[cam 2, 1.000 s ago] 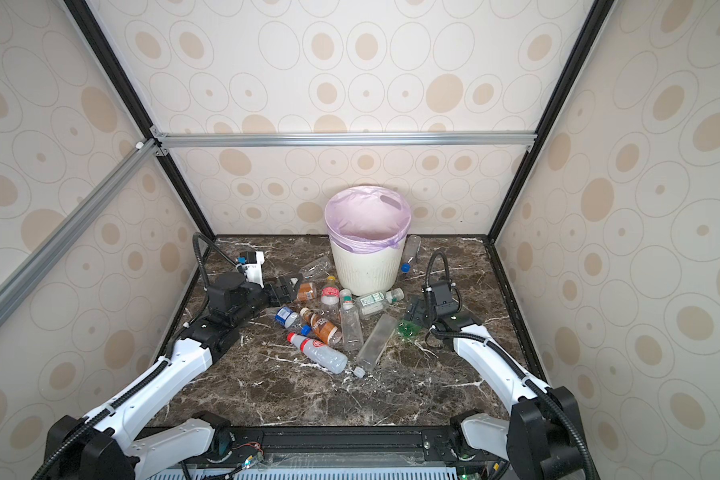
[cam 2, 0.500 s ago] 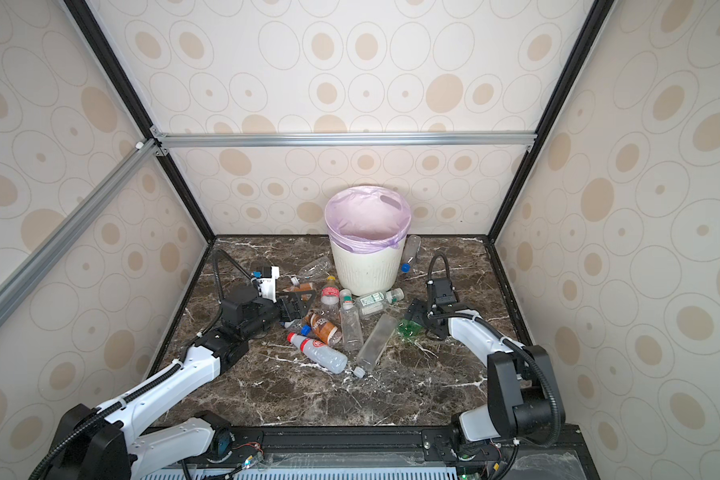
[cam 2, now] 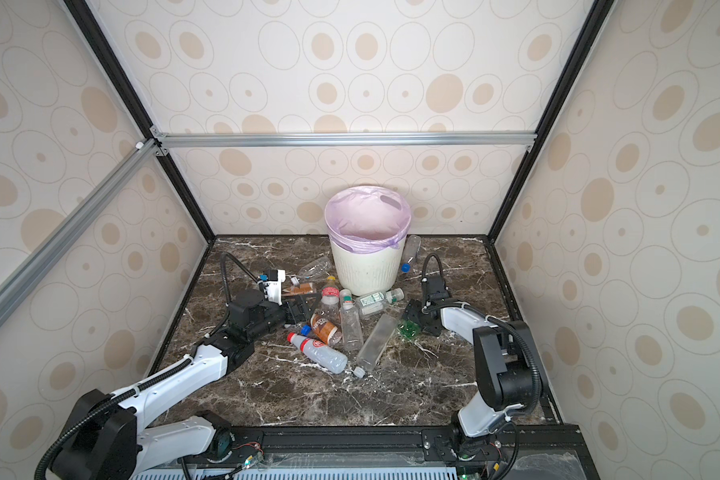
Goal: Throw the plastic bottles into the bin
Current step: 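Grasp the Sprite bottle with the right gripper and lift it toward the bin, then open the right gripper over the bin to drop the Sprite bottle, then lower the right gripper onto the clear blue-labelled bottle beside the bin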
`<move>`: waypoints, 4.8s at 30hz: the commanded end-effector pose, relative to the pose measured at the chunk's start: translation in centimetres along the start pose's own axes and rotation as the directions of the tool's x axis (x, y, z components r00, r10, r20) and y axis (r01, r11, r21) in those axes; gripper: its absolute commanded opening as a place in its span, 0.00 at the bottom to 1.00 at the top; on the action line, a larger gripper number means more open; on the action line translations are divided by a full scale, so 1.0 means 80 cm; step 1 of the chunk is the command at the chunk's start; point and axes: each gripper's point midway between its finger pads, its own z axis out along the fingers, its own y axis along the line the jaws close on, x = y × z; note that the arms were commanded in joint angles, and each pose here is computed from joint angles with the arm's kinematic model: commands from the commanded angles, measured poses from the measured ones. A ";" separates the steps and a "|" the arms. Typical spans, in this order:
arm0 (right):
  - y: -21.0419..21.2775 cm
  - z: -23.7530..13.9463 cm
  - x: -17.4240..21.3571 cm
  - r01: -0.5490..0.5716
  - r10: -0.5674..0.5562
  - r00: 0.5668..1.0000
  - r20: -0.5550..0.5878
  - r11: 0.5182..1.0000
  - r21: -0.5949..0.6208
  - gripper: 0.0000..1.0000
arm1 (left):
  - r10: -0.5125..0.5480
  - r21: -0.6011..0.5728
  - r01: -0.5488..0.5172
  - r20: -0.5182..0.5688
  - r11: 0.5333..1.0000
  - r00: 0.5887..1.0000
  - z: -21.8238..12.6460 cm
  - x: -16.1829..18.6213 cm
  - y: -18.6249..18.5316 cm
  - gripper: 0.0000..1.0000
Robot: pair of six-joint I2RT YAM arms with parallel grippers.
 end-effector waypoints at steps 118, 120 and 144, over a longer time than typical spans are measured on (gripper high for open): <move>0.115 -0.281 -0.181 0.323 -0.218 0.805 0.551 0.941 -0.099 1.00 | 0.038 -0.289 -0.071 -0.119 0.955 0.992 0.023 -0.108 0.053 0.99; 0.100 -0.255 -0.181 0.280 -0.183 0.836 0.517 0.953 -0.115 1.00 | 0.023 -0.261 -0.053 -0.114 0.964 0.993 0.028 -0.106 0.050 0.99; 0.105 -0.037 -0.272 0.129 -0.065 0.949 0.308 0.973 -0.192 1.00 | 0.088 0.229 -0.090 0.018 0.969 0.996 0.043 -0.087 -0.090 0.99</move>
